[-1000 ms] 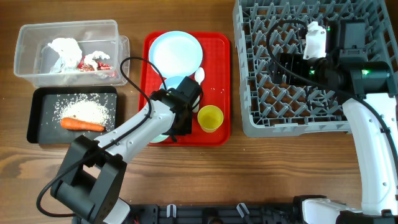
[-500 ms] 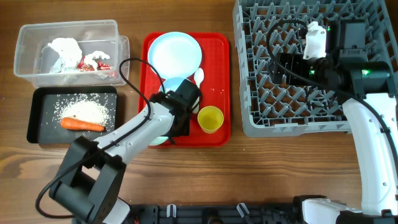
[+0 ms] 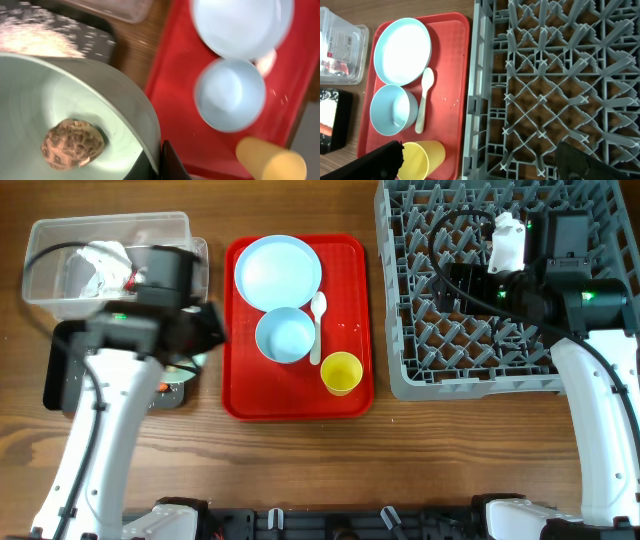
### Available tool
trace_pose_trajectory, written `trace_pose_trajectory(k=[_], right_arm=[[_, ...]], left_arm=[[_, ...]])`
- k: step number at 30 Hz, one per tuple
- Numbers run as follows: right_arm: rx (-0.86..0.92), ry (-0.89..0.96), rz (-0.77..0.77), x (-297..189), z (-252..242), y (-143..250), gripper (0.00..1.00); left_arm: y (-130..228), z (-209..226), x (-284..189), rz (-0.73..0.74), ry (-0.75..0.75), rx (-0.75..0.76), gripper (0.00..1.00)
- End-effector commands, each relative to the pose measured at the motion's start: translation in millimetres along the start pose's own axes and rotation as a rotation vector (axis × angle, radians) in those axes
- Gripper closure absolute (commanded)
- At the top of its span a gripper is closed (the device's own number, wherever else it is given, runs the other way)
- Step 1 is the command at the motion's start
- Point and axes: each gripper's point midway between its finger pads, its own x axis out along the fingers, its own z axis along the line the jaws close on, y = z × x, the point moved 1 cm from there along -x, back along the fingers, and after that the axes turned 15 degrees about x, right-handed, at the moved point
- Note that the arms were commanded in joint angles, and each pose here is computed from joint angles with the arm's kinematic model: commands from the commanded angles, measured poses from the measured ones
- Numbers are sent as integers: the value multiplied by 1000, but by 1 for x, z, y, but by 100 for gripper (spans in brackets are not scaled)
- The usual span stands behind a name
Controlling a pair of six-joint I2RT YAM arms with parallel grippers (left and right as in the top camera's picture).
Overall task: Sort waste into correct bins and load items into the dishwasher rack
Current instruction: 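Carry the green bowl over the black tray and tip out its food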
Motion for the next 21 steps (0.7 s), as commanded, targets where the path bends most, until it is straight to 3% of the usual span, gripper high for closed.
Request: trace_pose_trajectory(k=[1,6,9,21], right_arm=[[2,-7,-9,-1,1,-5,0],[-2,-10,-17,-1,2,-7,0],[-2,-14,-26,-1,3,-9,0],[2,-10,-15,-1,2,-6,0]], left_arm=[[-10,44,-2,-33,97,-70,96],[-13,90,13,-116,285,-146,96],[-20,104,13,-221,496,-155,96],[-32,156,48,-425,1124,-523,96]])
